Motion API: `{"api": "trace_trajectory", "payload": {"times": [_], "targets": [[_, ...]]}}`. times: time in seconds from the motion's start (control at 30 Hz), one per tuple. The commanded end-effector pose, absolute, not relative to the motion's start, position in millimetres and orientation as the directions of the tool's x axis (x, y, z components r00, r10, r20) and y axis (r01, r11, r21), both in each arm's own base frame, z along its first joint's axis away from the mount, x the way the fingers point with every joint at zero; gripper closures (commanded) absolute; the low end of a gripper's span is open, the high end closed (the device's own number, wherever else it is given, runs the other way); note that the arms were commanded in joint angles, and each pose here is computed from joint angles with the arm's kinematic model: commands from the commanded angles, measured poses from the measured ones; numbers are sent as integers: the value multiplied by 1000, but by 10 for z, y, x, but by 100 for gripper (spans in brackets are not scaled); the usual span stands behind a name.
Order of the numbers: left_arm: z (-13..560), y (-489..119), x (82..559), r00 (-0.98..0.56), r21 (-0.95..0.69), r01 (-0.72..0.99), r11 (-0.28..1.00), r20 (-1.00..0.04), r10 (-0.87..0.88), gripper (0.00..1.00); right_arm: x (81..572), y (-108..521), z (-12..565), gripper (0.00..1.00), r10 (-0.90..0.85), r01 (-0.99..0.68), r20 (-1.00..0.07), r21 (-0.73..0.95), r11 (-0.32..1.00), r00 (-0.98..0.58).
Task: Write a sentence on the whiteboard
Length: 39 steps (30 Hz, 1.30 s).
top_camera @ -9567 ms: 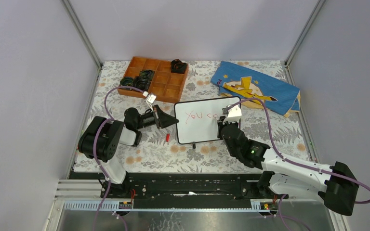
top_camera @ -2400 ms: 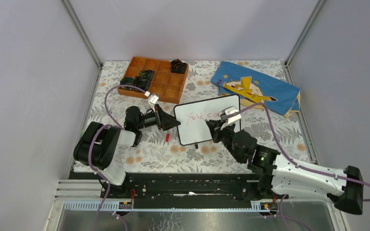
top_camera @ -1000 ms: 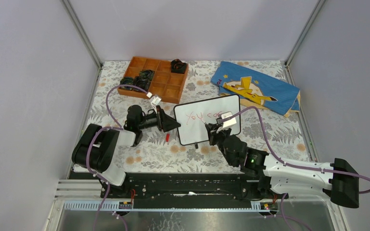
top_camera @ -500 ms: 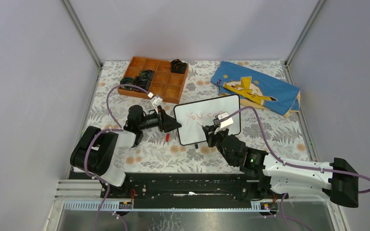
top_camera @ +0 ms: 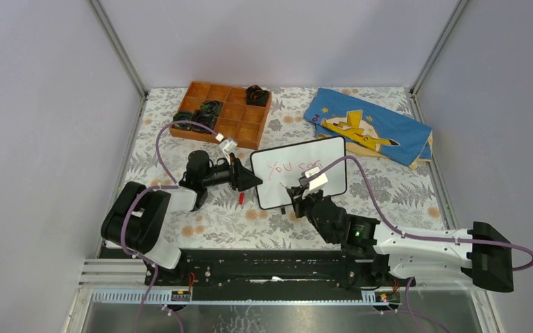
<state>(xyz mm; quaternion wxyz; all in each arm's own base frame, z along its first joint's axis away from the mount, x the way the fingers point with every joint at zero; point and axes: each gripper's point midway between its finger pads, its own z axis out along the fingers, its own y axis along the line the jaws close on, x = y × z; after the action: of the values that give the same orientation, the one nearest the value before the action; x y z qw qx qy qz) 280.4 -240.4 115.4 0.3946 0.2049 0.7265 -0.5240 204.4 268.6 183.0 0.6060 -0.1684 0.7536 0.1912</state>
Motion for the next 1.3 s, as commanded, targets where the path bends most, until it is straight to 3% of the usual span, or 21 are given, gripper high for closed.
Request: {"api": "trace_trajectory", "payload": {"times": [0.0, 0.43, 0.83, 1.27], "targets": [[1234, -2424, 2886, -553, -549, 746, 377, -826, -109, 49, 2016, 2766, 1849, 100, 1, -478, -982, 92, 874, -187], [1170, -2429, 2902, -569, -559, 735, 384, -816, -100, 51, 1954, 2857, 1462, 100, -14, -451, -968, 103, 887, -249], [1148, -2433, 2900, -575, -563, 732, 384, -813, -96, 53, 2100, 2817, 1503, 100, 2, -329, -977, 73, 942, -213], [1127, -2451, 2883, -577, -562, 734, 382, -812, -85, 53, 2148, 2938, 1694, 100, 37, -345, -986, 92, 934, -163]]}}
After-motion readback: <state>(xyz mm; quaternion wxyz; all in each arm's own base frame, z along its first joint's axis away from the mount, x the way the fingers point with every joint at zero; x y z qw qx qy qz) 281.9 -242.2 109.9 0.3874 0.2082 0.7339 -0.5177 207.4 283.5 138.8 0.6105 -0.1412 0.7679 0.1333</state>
